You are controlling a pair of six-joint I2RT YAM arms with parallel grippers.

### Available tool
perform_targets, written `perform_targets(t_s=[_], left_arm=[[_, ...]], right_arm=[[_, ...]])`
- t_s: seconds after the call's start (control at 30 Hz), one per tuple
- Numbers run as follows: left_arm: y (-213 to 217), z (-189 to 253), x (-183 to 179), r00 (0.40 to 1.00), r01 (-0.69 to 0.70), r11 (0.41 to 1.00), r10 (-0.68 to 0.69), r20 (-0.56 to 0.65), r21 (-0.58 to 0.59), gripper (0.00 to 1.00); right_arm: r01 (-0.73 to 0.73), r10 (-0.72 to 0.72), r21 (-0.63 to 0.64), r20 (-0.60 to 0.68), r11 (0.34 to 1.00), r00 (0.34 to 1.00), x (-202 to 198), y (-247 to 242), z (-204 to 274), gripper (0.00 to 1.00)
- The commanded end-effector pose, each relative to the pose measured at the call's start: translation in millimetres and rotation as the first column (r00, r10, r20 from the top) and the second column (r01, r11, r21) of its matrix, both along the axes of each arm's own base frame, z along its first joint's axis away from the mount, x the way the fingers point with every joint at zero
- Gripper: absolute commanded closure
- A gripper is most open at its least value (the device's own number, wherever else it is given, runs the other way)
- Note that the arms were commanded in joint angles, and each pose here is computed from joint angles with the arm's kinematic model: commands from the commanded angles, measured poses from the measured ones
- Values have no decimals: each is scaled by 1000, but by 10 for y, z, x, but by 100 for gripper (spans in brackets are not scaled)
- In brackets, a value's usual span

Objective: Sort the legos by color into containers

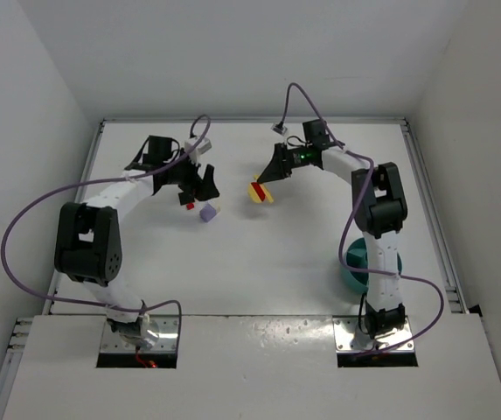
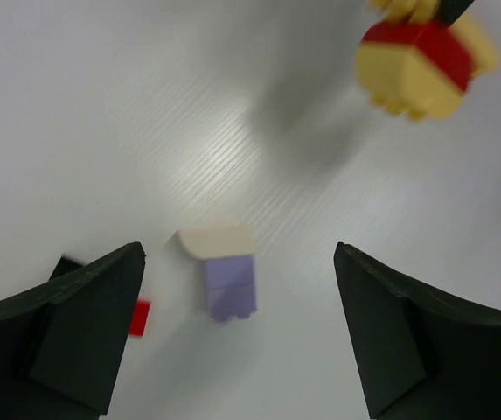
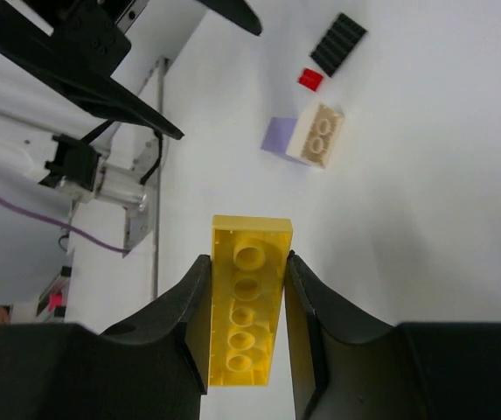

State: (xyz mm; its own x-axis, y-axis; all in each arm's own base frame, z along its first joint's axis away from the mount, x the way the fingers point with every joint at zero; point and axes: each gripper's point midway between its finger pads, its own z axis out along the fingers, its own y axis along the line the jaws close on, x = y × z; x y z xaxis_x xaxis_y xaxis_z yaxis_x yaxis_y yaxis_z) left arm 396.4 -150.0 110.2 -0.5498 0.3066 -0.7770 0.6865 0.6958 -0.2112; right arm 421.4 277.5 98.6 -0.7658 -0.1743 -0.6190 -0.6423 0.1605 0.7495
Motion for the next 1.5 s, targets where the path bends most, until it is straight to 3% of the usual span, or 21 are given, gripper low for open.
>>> perform_targets(t_s=[0.0, 0.33, 0.67, 1.13, 1.47], left_arm=[[-389, 484, -16, 988, 152, 961, -151, 21, -229, 7], [-657, 618, -71, 958, 241, 889, -281, -48, -390, 26], [-826, 751, -164, 914, 314, 792, -402, -61, -523, 29], [-834, 716, -146, 910, 313, 789, -408, -69, -529, 37], [-897, 634, -130, 914, 309, 806, -398, -76, -506, 50]], right_arm=[[-135, 112, 134, 167, 982, 980, -94, 126, 526, 100], [-229, 188, 208, 199, 951, 962, -132, 310, 603, 100], [-256, 213, 209, 205, 944, 955, -183, 434, 559, 100], [-281, 231, 205, 237, 938, 944, -201, 626, 586, 100], [-289, 239, 208, 236, 935, 942, -200, 628, 575, 100]])
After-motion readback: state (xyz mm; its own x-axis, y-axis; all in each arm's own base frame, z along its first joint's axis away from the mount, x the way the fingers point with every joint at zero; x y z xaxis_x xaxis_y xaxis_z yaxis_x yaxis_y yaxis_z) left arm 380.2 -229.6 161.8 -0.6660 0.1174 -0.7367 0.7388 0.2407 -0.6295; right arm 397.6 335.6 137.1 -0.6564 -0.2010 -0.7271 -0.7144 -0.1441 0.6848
